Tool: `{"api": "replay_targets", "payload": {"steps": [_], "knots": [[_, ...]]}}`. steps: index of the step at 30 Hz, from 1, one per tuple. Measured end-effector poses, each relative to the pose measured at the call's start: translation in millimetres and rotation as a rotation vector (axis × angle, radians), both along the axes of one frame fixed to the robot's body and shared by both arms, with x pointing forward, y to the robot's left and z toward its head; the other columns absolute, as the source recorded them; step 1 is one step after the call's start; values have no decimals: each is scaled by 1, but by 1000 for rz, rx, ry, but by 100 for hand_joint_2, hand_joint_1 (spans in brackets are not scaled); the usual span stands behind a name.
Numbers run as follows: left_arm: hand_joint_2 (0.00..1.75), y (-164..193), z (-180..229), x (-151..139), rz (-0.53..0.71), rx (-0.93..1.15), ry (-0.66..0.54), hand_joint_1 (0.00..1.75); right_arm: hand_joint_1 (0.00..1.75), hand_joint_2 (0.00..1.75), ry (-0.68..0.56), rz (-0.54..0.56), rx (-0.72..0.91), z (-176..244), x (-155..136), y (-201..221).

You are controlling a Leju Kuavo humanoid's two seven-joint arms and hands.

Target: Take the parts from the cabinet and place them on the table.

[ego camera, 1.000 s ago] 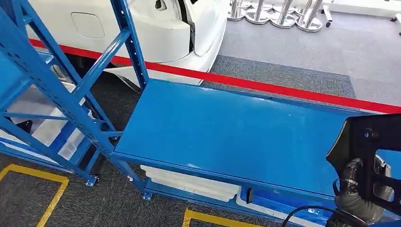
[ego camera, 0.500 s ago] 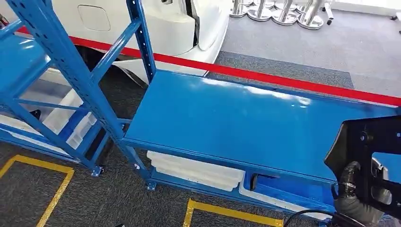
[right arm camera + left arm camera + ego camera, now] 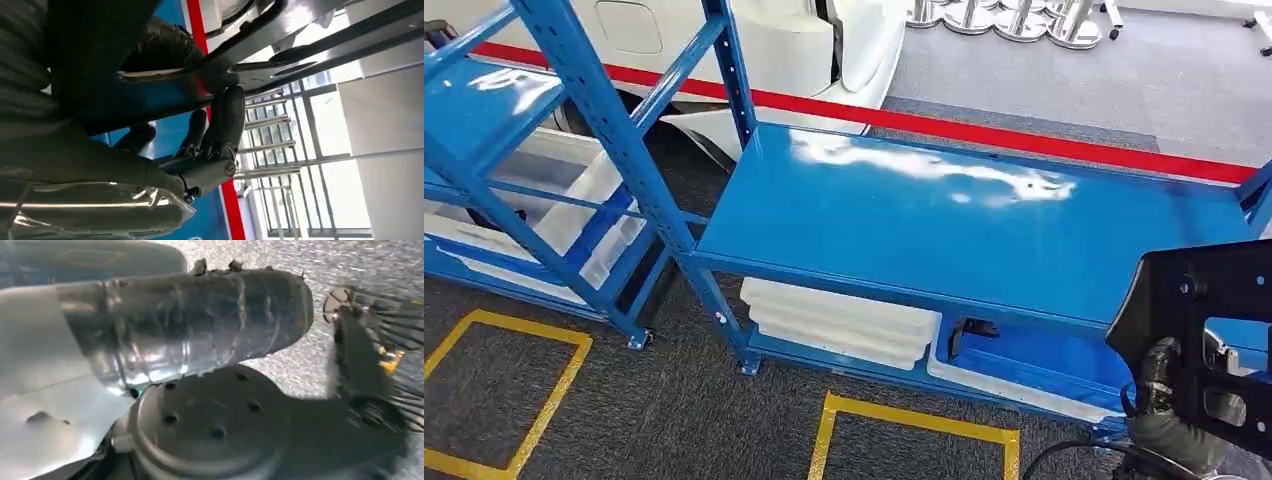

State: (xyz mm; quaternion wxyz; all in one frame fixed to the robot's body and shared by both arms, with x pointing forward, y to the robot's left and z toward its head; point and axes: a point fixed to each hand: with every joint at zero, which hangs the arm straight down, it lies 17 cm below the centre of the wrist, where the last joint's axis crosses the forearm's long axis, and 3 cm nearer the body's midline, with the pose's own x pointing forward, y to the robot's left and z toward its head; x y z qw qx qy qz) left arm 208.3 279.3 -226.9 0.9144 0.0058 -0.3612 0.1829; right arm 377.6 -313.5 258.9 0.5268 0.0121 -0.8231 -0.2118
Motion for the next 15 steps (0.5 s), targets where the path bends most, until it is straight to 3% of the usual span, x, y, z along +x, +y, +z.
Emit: {"api": "replay_targets", "payload": {"steps": [15], "knots": [[0, -19, 2, 1, -5, -26, -9, 0, 175, 175, -13, 8, -6, 6, 2, 1]]}}
